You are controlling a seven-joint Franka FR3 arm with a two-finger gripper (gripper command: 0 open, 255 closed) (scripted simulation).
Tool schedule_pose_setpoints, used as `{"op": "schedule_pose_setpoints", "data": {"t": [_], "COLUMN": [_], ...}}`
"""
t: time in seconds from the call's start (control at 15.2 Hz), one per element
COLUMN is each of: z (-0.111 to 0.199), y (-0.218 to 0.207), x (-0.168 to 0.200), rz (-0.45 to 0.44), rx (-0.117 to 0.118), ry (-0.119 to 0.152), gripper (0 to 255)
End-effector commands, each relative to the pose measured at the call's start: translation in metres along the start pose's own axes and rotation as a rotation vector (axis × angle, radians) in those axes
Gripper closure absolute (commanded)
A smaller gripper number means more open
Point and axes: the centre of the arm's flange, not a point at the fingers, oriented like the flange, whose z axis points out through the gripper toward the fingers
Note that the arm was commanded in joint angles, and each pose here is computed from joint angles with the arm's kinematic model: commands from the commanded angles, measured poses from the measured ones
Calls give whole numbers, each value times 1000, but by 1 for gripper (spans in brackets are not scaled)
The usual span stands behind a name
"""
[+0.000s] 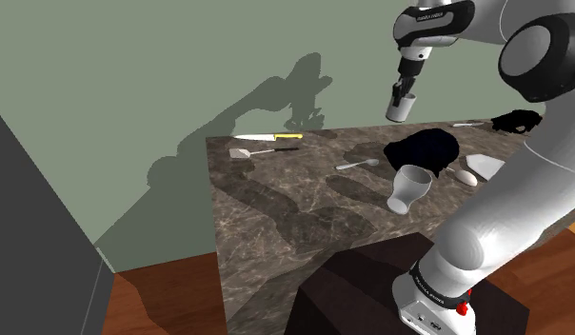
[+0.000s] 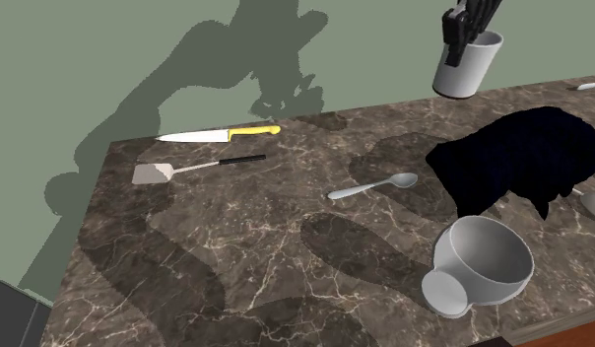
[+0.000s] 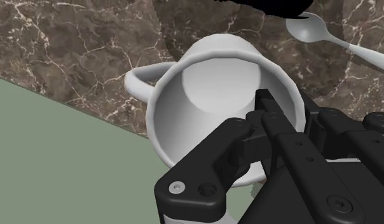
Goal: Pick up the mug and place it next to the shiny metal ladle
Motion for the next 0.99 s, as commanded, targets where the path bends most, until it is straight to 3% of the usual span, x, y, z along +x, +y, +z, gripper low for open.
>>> {"op": "schedule_pose_setpoints", "data": {"t": [0.0,0.79,0.92], "z": [-1,11,17], "y": [27,179,184], "x": [-6,-46,-48], "rz": [-2,-2,-2], "rx": [-1,-1,-1], "ry": [0,0,0], "gripper": [255,255,255]}}
